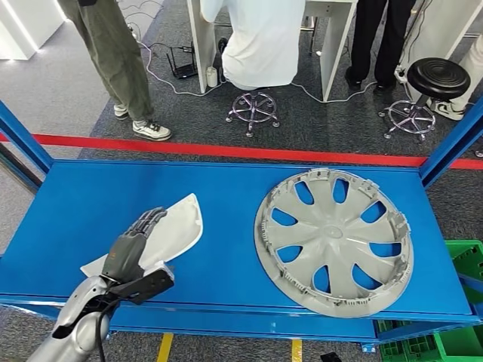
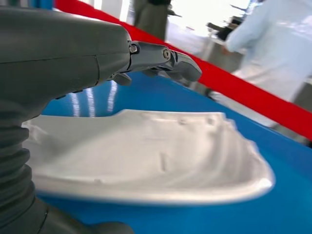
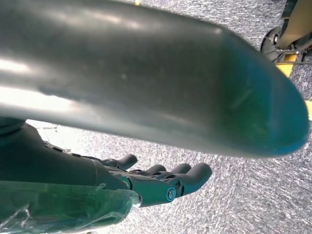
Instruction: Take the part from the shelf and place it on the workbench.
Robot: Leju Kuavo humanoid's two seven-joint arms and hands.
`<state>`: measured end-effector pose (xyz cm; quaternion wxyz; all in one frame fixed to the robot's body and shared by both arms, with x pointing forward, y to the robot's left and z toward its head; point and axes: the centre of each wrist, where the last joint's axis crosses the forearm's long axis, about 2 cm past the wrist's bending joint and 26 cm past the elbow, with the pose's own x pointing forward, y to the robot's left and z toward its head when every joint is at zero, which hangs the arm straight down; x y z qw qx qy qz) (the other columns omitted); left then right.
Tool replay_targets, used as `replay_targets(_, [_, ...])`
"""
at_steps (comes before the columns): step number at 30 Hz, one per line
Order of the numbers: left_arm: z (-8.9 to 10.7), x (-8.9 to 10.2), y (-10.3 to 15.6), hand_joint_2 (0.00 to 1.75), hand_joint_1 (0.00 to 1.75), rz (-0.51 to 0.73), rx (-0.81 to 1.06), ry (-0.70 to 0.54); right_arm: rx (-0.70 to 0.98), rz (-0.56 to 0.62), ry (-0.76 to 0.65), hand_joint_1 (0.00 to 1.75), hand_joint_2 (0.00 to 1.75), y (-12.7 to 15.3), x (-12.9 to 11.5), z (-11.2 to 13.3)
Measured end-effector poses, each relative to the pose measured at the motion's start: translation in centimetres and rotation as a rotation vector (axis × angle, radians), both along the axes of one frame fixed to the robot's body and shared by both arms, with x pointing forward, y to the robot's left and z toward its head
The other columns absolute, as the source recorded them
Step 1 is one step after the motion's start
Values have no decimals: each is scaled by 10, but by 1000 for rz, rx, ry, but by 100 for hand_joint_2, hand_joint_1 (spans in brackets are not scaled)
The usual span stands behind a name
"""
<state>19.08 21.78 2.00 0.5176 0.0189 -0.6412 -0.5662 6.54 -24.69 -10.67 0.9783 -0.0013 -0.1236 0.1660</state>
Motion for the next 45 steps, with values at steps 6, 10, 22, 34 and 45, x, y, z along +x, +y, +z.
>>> replay_targets(6, [-5, 3, -3, 175, 0, 87, 71, -3, 1, -1, 0, 0, 0, 2, 0, 0])
replay_targets(10, [-8, 5, -5, 175, 0, 122, 100, -6, 2, -1, 2, 0, 0, 3, 0, 0])
replay_targets(22, [-13, 11, -12, 175, 0, 119, 81, 9, 9, 8, 5, 0, 0, 4, 1, 1])
replay_targets(34, [-14, 13, -14, 175, 0, 119, 66, 8, 9, 18, 4, 0, 0, 5, 2, 1])
replay_targets(45, [-14, 12, -13, 175, 171, 113, 61, -17, 10, 26, 0, 0, 0, 5, 3, 1])
